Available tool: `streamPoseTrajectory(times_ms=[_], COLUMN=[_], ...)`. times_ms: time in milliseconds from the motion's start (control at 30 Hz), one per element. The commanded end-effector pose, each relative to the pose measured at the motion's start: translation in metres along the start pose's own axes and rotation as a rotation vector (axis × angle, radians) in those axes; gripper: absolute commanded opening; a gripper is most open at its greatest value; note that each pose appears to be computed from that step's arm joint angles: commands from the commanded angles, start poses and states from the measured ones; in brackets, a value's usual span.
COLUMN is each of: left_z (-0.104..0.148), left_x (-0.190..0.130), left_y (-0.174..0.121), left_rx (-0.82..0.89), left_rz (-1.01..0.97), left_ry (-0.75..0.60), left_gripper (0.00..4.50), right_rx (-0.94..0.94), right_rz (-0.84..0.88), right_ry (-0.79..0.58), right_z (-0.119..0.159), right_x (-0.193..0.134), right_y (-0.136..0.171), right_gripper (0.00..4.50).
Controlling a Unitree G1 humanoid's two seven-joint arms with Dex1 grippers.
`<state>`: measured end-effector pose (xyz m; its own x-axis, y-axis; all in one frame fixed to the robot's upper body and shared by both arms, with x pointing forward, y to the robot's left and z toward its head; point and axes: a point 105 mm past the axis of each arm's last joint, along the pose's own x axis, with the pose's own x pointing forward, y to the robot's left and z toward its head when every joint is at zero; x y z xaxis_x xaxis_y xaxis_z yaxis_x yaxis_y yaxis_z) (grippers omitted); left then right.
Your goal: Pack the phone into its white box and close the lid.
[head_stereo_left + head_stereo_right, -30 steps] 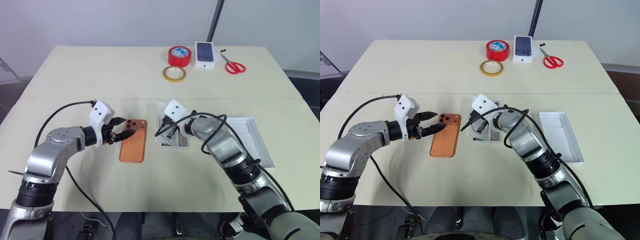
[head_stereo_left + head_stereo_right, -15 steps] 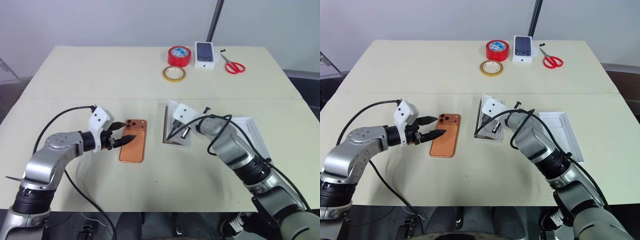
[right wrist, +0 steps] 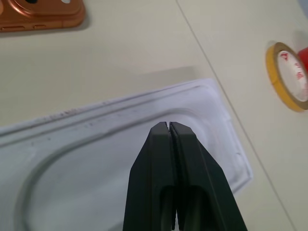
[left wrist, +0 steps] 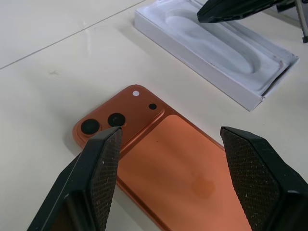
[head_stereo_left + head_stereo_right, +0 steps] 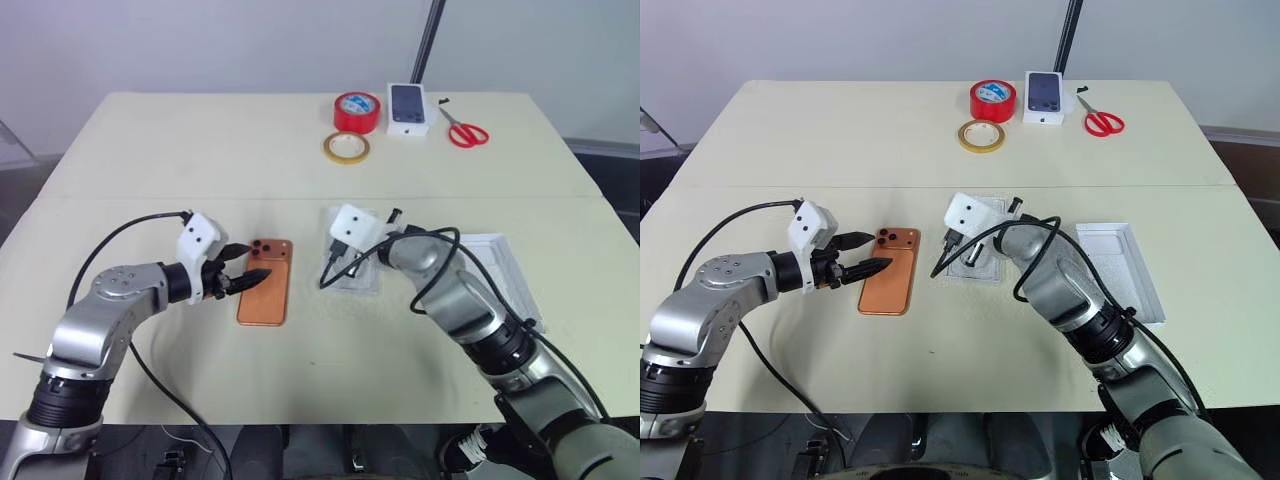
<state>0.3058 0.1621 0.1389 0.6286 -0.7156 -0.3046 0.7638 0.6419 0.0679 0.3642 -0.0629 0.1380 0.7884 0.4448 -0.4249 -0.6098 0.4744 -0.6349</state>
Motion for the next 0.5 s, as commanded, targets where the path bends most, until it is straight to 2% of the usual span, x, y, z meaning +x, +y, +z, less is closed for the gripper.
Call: streamPoseTrajectory(times_ms=[33, 233, 500], left_z=[0.01, 0.01, 0.008], left_x=[-0.003, -0.004, -0.007], left_y=[0.001, -0.002, -0.003], left_rx=[0.033, 0.028, 0.021], left_rz=[0.014, 0.019, 0.03], left_ry=[-0.035, -0.039, -0.038], left_gripper=[3.42, 3.42, 3.42], right_rx=[0.005, 0.003, -0.07], right_rz=[-0.088, -0.023, 0.273], right_ry=[-0.012, -0.006, -0.044], right_z=[0.005, 0.001, 0.0], right_x=[0.008, 0.019, -0.014], right_y=[-0.02, -0.011, 0.034], right_gripper=[0.07, 0.07, 0.07])
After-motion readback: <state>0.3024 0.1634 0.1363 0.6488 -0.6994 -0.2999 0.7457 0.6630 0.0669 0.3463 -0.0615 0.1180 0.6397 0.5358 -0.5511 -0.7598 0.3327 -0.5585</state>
